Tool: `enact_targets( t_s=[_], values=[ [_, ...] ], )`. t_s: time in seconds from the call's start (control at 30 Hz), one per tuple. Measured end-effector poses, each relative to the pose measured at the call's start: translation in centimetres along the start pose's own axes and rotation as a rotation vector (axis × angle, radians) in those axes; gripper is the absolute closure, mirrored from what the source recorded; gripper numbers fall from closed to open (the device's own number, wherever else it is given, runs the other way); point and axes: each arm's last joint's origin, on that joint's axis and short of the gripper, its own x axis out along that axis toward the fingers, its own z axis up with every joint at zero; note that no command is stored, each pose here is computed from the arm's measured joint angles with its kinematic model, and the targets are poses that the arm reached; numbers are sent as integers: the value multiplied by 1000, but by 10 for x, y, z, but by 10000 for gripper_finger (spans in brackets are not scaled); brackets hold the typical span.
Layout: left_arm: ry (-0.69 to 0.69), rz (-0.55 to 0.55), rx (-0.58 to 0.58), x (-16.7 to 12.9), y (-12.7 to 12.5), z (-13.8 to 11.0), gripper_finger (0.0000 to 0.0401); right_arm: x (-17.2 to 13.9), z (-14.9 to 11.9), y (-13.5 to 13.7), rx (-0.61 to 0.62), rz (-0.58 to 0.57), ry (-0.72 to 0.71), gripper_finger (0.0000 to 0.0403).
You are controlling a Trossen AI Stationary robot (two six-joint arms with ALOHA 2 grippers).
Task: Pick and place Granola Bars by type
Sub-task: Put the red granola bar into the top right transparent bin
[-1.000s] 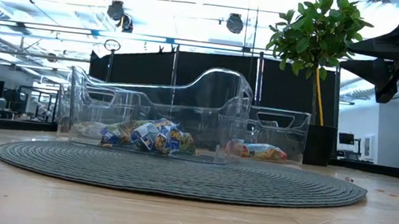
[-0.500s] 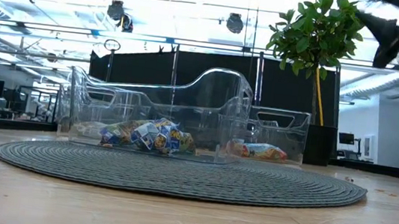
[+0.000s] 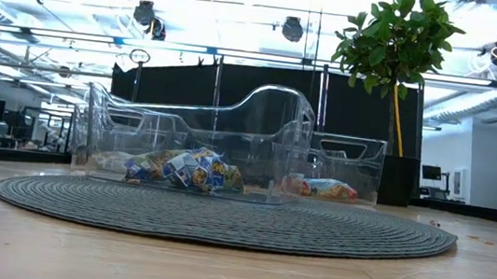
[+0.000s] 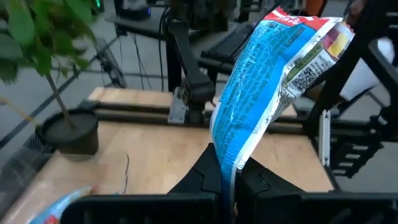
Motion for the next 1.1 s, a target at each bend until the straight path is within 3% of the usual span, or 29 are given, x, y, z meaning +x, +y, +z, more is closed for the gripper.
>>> enact_targets(
  t_s=[0.2,0.37,0.63,0.77,0.93,1.1],
  values=[
    [-74,-7,20,-26,16,17,392,58,51,28,-158,-48,51,232],
    [-164,7,36,-60,27,34,392,110,72,42,-251,-149,129,232],
    [-244,15,65,-97,36,47,392,197,62,46,-266,-95,196,215],
    [-263,79,52,-106,43,50,392,229,50,48,-249,-63,203,198],
    [-269,139,17,-109,53,50,392,255,32,49,-198,-25,229,184],
    [-268,125,22,-110,58,51,392,266,20,51,-174,-28,246,185]
  ],
)
